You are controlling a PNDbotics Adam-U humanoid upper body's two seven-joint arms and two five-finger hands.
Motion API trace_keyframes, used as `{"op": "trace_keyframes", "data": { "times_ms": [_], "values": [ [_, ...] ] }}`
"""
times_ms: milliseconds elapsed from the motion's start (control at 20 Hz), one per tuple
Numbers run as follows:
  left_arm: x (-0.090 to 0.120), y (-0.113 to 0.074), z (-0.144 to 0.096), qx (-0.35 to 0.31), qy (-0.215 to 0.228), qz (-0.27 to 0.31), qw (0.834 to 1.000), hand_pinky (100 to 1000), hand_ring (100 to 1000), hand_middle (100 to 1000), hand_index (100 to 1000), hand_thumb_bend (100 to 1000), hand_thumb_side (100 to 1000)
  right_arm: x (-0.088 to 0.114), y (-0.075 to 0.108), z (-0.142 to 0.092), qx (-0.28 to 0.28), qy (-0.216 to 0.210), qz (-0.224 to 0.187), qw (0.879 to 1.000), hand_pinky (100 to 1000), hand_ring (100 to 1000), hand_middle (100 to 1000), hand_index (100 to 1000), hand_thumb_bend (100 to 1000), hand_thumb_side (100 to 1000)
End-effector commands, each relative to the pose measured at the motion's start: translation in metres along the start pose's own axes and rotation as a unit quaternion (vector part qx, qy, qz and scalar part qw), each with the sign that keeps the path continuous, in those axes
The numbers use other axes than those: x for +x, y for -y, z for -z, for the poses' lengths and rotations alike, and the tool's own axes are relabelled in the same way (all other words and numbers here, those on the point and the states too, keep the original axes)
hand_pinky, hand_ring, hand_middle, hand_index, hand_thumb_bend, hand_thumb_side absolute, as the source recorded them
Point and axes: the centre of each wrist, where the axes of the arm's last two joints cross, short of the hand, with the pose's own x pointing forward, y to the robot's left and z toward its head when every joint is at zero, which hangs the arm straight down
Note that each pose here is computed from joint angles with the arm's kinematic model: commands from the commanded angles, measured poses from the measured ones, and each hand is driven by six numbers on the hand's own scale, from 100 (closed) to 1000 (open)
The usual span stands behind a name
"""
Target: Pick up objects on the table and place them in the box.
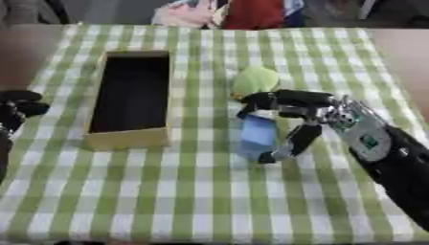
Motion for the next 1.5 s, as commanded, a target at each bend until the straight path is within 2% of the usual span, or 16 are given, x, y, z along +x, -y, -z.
{"op": "trace_keyframes", "data": {
  "times_ms": [50,100,200,300,550,750,900,1250,1500],
  "values": [
    [0.007,-0.003,0.004,-0.007,0.012,0.01,1.0,770,662,639,696,100,912,-0.002,0.005,-0.003,-0.012,-0.011,-0.018,1.0,833,1000,655,849,501,521],
    [0.007,-0.003,0.003,-0.007,0.011,0.011,1.0,770,662,639,696,100,913,-0.003,0.005,-0.003,-0.016,-0.014,-0.019,1.0,797,981,613,828,459,476],
    [0.007,-0.003,0.003,-0.007,0.011,0.011,1.0,770,662,639,696,100,913,-0.004,0.004,-0.003,-0.023,-0.018,-0.021,0.999,751,953,587,816,410,431],
    [0.007,-0.003,0.003,-0.007,0.011,0.01,1.0,770,662,639,696,100,912,-0.005,0.003,-0.003,-0.028,-0.022,-0.023,0.999,714,922,552,803,347,349],
    [0.006,-0.003,0.003,-0.006,0.01,0.01,1.0,770,663,640,696,100,913,-0.005,0.005,-0.003,-0.043,-0.03,-0.022,0.998,624,810,471,756,214,100],
    [0.006,-0.003,0.003,-0.007,0.009,0.01,1.0,770,663,640,696,100,912,-0.002,0.013,-0.003,-0.066,-0.024,-0.023,0.997,602,747,446,740,175,100],
    [0.006,-0.003,0.003,-0.007,0.009,0.01,1.0,770,662,640,696,100,911,0.003,0.026,-0.004,-0.08,-0.009,-0.031,0.996,603,737,444,738,178,100],
    [0.007,-0.004,0.003,-0.011,0.008,0.01,1.0,769,662,640,696,100,909,0.024,0.08,-0.012,-0.122,0.037,-0.064,0.99,609,720,447,740,235,100],
    [0.011,-0.002,0.008,-0.023,0.019,0.005,1.0,768,662,640,696,100,899,0.032,0.112,-0.017,-0.145,0.049,-0.084,0.985,614,710,453,746,284,100]
  ]
}}
